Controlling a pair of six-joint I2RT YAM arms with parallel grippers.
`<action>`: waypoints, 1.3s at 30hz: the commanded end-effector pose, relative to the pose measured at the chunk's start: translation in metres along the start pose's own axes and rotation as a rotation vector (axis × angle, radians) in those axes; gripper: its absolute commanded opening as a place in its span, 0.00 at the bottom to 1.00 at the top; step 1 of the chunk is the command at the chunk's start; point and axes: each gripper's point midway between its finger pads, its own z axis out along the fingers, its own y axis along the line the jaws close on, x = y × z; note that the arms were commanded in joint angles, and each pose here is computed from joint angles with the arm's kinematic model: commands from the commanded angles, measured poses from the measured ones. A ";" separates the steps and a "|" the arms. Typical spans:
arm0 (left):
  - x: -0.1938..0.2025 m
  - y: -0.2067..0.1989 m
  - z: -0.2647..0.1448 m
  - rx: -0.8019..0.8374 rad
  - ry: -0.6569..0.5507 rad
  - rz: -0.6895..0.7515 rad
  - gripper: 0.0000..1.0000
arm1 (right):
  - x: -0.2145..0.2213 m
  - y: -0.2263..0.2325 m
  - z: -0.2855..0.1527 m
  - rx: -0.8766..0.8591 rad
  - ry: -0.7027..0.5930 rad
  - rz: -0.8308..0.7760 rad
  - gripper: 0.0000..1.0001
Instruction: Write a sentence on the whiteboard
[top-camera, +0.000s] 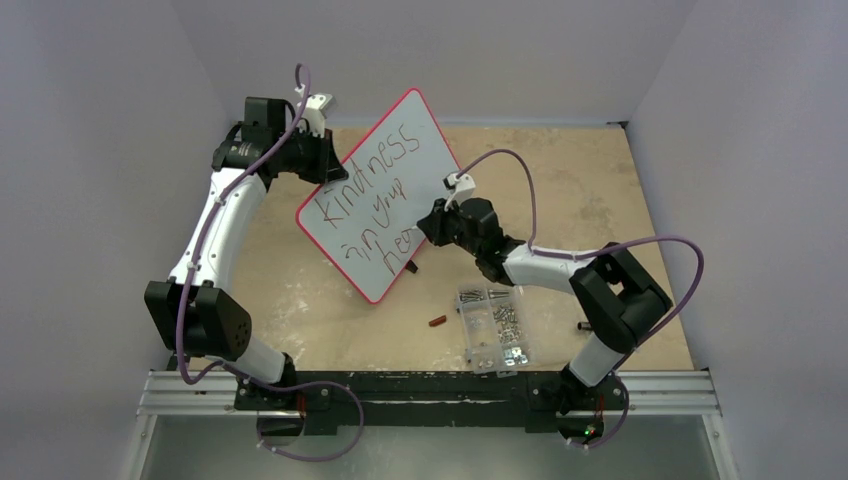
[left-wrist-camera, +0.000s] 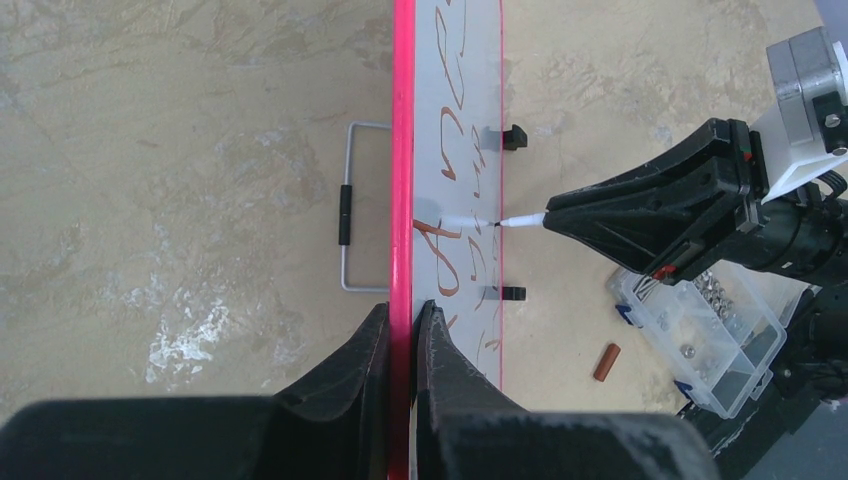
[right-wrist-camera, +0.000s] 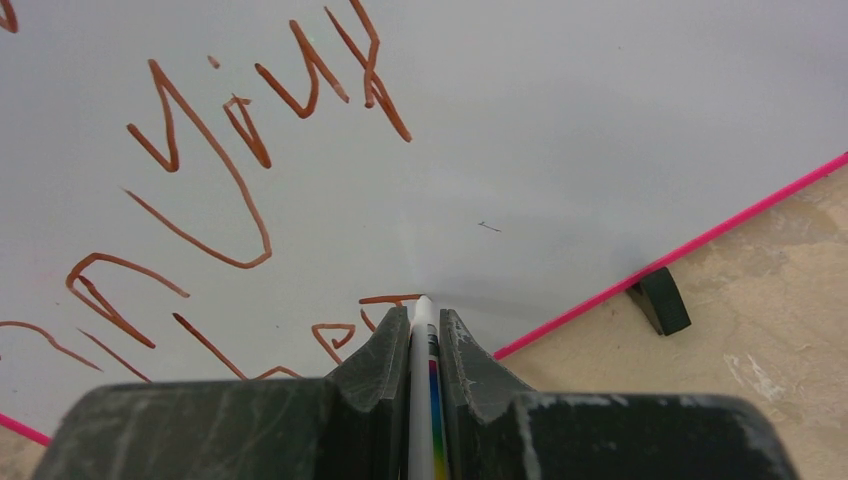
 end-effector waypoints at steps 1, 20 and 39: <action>0.004 0.017 -0.006 -0.097 0.011 0.065 0.00 | 0.002 -0.010 0.005 0.043 -0.004 0.009 0.00; 0.004 0.017 -0.006 -0.098 0.011 0.066 0.00 | -0.038 0.005 -0.024 -0.007 -0.131 0.002 0.00; 0.003 0.016 -0.008 -0.103 0.005 0.070 0.00 | -0.047 0.003 0.005 0.014 -0.146 -0.008 0.00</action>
